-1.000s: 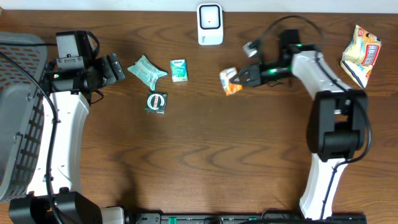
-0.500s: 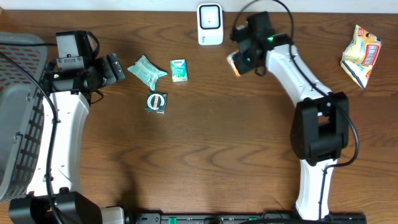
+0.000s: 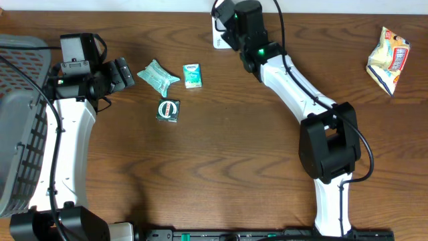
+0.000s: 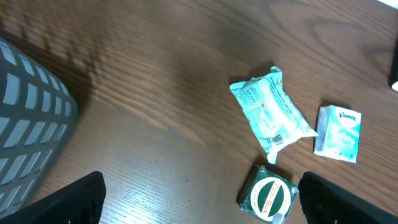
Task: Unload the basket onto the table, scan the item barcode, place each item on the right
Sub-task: 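Hold the orange pack up under the scanner with right gripper, then carry the orange pack to the right edge beside the snack bag, release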
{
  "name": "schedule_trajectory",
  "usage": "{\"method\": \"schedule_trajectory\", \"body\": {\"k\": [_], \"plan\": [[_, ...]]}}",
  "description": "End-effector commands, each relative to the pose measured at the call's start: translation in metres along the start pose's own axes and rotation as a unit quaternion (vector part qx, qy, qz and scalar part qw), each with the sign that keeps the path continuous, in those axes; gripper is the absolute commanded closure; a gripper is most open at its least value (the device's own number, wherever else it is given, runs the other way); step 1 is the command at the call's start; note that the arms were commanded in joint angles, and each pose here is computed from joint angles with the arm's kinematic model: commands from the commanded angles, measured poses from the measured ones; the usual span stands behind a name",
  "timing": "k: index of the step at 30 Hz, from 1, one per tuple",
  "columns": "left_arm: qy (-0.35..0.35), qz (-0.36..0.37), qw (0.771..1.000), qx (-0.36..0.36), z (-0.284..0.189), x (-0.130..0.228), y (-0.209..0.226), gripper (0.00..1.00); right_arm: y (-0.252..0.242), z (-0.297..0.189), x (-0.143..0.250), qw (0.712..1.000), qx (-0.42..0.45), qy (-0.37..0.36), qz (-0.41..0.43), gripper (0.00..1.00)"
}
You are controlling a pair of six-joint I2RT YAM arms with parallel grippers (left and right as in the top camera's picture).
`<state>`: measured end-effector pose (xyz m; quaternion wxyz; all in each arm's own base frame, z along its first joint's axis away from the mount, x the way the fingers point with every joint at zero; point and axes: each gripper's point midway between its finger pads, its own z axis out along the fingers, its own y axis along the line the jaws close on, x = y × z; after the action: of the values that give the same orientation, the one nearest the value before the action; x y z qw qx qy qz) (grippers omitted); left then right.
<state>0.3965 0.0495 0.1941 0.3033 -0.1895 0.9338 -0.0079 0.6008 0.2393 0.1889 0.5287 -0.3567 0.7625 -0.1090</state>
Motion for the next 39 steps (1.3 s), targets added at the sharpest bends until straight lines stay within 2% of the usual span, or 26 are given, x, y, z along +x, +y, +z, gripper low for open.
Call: {"method": "schedule_trajectory", "body": {"k": [1, 5, 12, 20, 30, 39], "plan": [[0.005, -0.005, 1.000, -0.006, 0.003, 0.003, 0.003, 0.03, -0.007, 0.000, -0.014, 0.995, 0.016, -0.022, -0.095, 0.99], [0.005, -0.005, 1.000, -0.006, 0.003, 0.003, 0.003, 0.02, -0.019, 0.011, -0.014, 0.987, 0.049, -0.040, -0.145, 0.99], [0.005, -0.005, 1.000, -0.006, 0.003, 0.003, 0.003, 0.03, -0.029, 0.041, -0.012, 0.989, 0.080, -0.067, -0.103, 0.99], [0.005, -0.005, 1.000, -0.006, 0.003, 0.003, 0.003, 0.02, -0.022, 0.077, -0.010, 0.988, 0.070, -0.051, -0.125, 0.99], [0.005, -0.005, 1.000, -0.006, 0.003, 0.003, 0.003, 0.02, -0.007, 0.081, 0.009, 0.986, 0.040, -0.014, -0.161, 0.99], [0.005, -0.006, 1.000, -0.006, 0.003, 0.003, 0.003, 0.03, -0.002, 0.080, 0.015, 0.990, 0.027, -0.001, -0.135, 0.99]]}}
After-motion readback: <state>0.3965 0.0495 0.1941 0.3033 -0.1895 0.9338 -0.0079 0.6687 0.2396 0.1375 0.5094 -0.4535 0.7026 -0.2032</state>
